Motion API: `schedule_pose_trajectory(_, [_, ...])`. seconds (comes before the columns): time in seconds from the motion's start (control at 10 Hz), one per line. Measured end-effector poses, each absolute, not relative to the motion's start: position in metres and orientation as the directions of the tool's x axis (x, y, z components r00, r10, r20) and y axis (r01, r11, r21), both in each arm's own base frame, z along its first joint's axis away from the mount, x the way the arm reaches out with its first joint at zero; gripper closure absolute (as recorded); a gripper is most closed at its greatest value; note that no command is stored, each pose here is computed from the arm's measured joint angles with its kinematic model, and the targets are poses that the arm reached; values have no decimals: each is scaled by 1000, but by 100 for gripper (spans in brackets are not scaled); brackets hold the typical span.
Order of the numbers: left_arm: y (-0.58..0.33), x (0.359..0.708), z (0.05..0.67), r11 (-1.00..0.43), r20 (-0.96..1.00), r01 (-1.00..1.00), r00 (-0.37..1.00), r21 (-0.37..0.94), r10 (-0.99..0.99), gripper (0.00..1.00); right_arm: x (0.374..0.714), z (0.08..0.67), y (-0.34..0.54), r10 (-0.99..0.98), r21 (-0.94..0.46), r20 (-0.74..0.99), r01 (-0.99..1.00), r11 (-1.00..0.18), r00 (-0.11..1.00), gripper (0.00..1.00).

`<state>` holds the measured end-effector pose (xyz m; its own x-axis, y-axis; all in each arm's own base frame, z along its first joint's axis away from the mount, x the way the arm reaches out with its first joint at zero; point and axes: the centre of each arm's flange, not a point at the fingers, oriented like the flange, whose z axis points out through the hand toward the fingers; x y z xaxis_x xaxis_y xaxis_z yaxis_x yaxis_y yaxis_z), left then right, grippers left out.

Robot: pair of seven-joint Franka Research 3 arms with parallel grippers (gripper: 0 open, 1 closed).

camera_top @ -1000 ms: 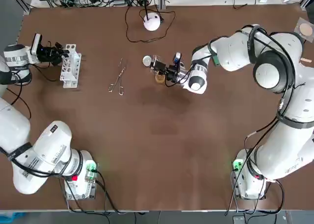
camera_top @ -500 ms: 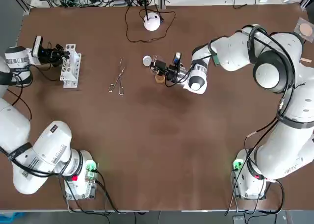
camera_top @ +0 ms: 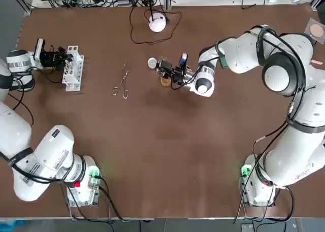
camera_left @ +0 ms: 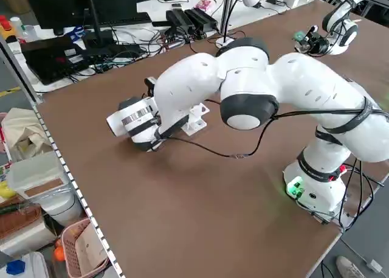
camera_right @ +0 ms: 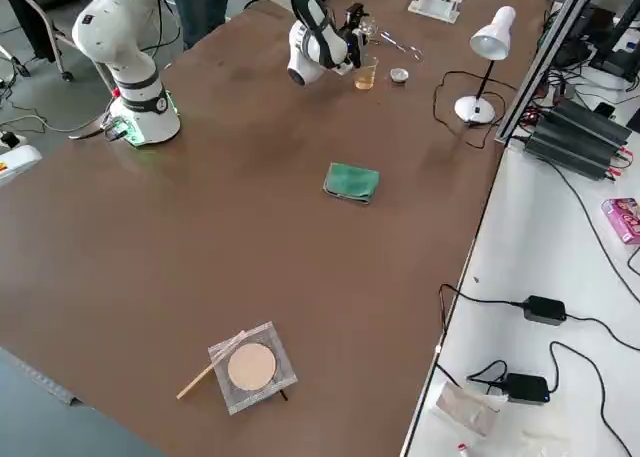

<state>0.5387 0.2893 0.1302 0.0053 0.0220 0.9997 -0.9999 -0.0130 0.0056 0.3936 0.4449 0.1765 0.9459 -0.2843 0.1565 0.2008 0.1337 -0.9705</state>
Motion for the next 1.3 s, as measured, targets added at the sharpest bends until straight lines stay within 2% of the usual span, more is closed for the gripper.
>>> schedule_pose_trajectory(0.1, [289,539,130,-15,1000,-1000,4,4,20,76,395,177,445,-285,-972,148,193,137,947,61])
schedule_pose_trajectory(0.2, [290,540,130,-18,1000,-1000,3,3,15,70,395,178,445,-285,-973,139,185,140,948,61])
schedule_pose_trajectory(0.5, [292,546,136,-23,1000,-1000,-15,-15,2,22,397,178,445,-282,-977,114,159,142,953,61])
schedule_pose_trajectory(0.6, [295,549,143,-24,1000,-999,-27,-27,-9,9,398,178,446,-282,-978,107,152,143,954,61])
schedule_pose_trajectory(0.7, [299,552,154,-25,999,-999,-40,-41,-26,0,398,179,446,-280,-979,95,140,147,955,61])
schedule_pose_trajectory(1.0, [320,553,210,7,985,-996,-85,-85,-150,0,399,179,446,-274,-983,51,97,158,960,61])
schedule_pose_trajectory(1.3, [335,554,299,28,946,-996,-84,-80,-313,0,400,179,445,-269,-984,11,59,169,963,61])
